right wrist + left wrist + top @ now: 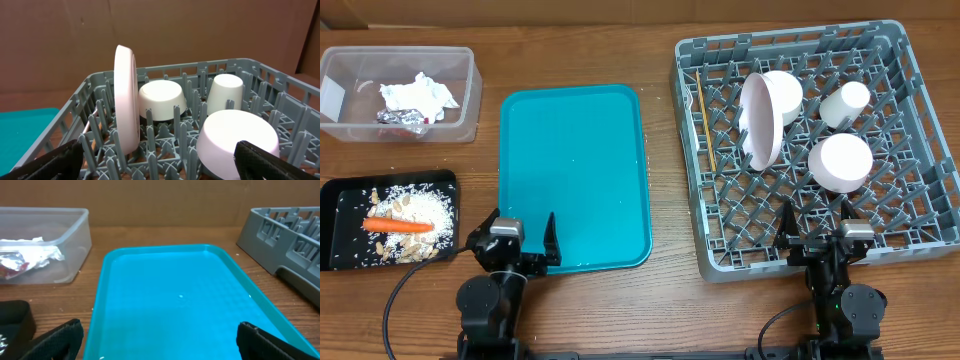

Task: Sort waste into correct bins and load items into the dishwasher rack

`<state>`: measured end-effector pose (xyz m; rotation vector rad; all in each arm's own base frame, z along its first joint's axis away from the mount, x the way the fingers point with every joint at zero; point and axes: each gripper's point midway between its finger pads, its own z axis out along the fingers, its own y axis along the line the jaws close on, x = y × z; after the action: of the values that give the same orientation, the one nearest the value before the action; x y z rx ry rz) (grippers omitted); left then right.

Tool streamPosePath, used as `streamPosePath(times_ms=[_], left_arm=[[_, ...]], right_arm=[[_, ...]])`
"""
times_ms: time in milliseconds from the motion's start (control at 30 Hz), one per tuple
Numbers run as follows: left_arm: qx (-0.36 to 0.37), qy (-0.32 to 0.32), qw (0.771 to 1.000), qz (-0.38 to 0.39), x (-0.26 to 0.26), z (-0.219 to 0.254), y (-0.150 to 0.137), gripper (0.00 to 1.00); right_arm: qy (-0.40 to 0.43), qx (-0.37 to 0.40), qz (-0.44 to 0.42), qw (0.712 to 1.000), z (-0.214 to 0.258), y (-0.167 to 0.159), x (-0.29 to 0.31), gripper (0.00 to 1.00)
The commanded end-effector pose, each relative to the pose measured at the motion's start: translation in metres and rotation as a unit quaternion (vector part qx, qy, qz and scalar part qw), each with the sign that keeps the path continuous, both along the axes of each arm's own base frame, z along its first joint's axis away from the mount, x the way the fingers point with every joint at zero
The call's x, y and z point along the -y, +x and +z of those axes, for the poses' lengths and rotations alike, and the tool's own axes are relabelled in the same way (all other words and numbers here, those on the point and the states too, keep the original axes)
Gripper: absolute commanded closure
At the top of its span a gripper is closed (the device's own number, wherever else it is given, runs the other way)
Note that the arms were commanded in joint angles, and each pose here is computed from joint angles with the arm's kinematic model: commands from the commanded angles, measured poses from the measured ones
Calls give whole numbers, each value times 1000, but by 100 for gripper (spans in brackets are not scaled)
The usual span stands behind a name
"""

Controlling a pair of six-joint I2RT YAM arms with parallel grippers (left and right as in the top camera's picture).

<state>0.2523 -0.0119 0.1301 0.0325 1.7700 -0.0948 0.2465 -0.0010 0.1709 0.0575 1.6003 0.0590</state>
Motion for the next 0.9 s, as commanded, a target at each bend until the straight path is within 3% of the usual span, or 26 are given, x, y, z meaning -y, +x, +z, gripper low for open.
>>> streamPosePath(times_ms=[0,267,867], left_arm=[[5,7,1000,16,-5,0,-3,0],[69,6,997,16,-5,30,-6,0],[64,5,998,15,-5,27,-6,0]], right_arm=[[-2,3,2,1000,-1,0,-1,0],[-2,3,2,1000,-1,0,-1,0],[-2,3,2,1000,-1,0,-1,0]])
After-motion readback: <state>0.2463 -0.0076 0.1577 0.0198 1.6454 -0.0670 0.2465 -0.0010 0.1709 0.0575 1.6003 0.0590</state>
